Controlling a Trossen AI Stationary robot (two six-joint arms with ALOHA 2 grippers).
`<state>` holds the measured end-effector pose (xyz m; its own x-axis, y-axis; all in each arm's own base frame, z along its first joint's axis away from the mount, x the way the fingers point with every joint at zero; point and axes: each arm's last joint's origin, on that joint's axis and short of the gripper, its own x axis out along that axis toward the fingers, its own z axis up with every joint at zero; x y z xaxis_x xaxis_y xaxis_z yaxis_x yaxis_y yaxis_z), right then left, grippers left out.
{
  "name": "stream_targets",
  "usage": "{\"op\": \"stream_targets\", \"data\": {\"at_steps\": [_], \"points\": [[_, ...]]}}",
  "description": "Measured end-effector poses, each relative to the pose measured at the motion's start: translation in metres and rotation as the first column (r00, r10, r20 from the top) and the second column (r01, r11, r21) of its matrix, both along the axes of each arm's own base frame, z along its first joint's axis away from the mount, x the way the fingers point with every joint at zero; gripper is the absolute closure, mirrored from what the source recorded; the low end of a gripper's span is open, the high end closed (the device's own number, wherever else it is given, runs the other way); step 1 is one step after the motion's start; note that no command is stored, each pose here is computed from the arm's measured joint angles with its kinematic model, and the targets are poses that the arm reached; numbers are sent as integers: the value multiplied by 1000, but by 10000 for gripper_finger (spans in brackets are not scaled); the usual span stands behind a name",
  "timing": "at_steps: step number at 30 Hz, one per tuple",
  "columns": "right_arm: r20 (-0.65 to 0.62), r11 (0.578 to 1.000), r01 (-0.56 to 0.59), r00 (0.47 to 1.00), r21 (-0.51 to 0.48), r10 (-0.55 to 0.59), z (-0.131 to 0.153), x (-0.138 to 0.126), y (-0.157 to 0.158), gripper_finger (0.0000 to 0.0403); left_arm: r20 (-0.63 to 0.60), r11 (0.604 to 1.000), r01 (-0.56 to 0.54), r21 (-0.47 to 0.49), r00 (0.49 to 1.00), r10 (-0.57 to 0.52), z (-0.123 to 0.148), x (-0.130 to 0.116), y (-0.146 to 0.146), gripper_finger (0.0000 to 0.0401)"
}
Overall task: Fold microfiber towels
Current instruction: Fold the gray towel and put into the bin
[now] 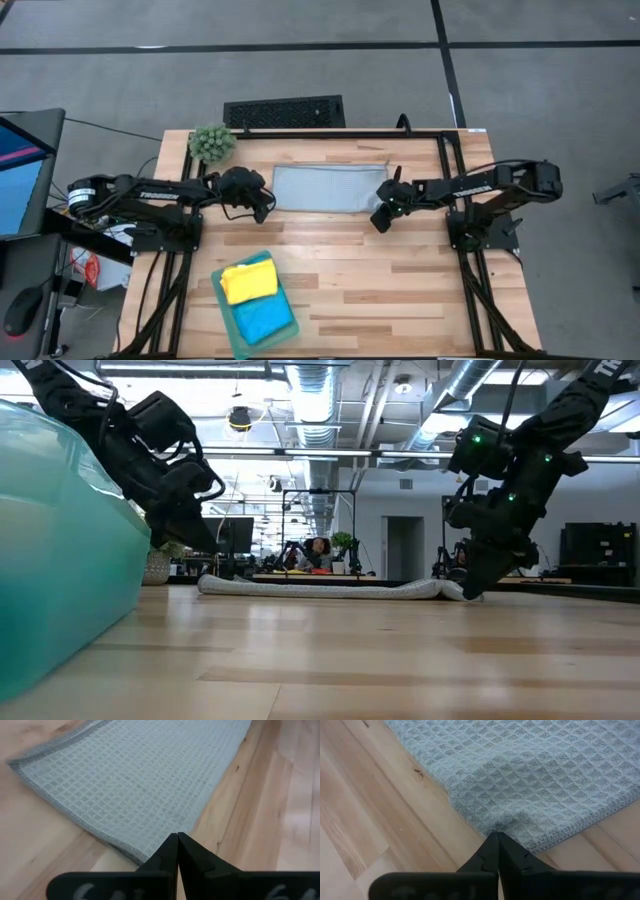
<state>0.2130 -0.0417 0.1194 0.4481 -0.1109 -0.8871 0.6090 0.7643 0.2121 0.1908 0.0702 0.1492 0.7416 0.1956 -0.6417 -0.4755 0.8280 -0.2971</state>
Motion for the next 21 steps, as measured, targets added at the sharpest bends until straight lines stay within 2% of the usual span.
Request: {"op": "stream_targets", "data": {"at_steps": [7,12,21], "points": [[-3,1000,-2,1000,5,2,0,0,0,380,-41,1000,0,-1,999,-1,-18,10,4,401],[-6,1000,-12,1000,27,12,-1,-1,1,381,-134,998,-29,-63,991,20,-40,12,5,401],[-59,999,-16,998,44,19,-2,-5,4,379,-159,995,-35,-93,987,20,-45,12,5,401]]}}
